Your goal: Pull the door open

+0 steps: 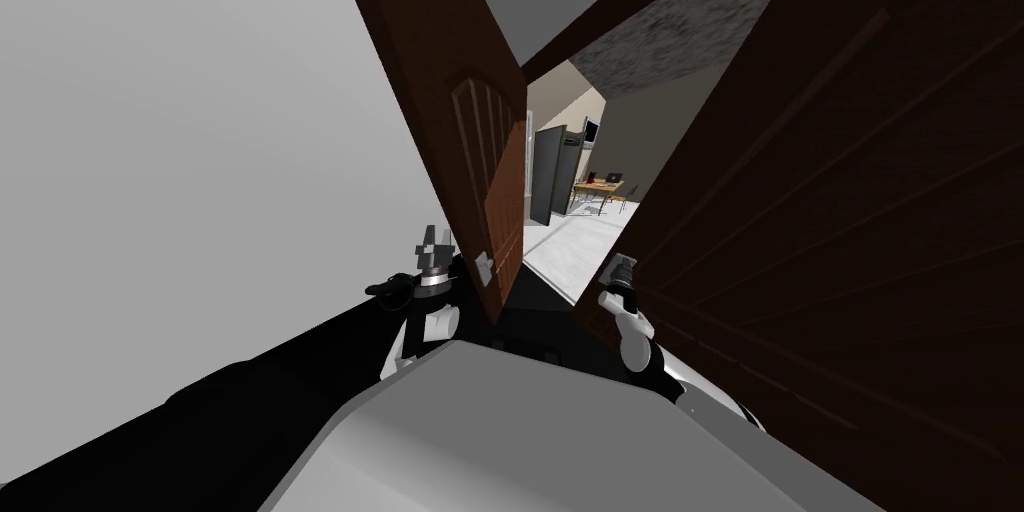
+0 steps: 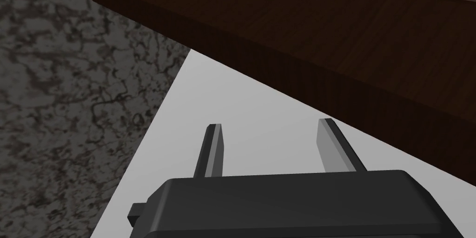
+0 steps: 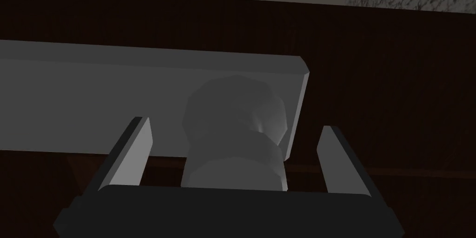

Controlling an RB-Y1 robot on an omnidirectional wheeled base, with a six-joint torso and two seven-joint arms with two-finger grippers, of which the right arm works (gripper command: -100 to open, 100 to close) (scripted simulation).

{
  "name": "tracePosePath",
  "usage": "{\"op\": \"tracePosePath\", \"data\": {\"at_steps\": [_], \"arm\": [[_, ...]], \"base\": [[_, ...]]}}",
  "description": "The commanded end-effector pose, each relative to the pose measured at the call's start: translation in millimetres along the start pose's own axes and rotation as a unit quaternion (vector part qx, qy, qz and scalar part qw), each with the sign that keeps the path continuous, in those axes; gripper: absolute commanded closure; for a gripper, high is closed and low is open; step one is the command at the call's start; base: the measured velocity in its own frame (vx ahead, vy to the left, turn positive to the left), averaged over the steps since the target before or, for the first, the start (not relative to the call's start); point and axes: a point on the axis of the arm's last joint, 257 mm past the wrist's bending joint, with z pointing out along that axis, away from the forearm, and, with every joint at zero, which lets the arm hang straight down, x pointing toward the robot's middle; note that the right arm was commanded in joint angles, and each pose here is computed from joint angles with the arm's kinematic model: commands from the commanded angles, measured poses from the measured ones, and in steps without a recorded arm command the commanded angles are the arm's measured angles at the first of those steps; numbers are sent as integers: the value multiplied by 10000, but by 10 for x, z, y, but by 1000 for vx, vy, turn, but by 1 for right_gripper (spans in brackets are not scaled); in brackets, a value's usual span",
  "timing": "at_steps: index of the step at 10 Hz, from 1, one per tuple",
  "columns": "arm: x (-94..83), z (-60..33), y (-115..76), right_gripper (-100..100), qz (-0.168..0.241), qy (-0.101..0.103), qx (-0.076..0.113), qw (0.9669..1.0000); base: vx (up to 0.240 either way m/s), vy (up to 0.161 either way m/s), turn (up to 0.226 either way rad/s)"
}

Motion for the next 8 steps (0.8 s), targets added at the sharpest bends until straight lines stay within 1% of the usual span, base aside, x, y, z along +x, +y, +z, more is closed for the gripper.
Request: {"op": "tracePosePath", "data": {"at_steps": [1, 2, 7, 8], "arm": [[0, 0, 0, -100, 0, 0, 0, 10000], [0, 0, 0, 100, 0, 0, 0, 10000], [0, 0, 0, 100, 0, 0, 0, 10000], [80, -3, -9, 100, 0, 105, 18, 9999]], "base": [[68, -41, 12], [-6, 5, -8], [-13, 8, 0], [-128, -12, 63]]}}
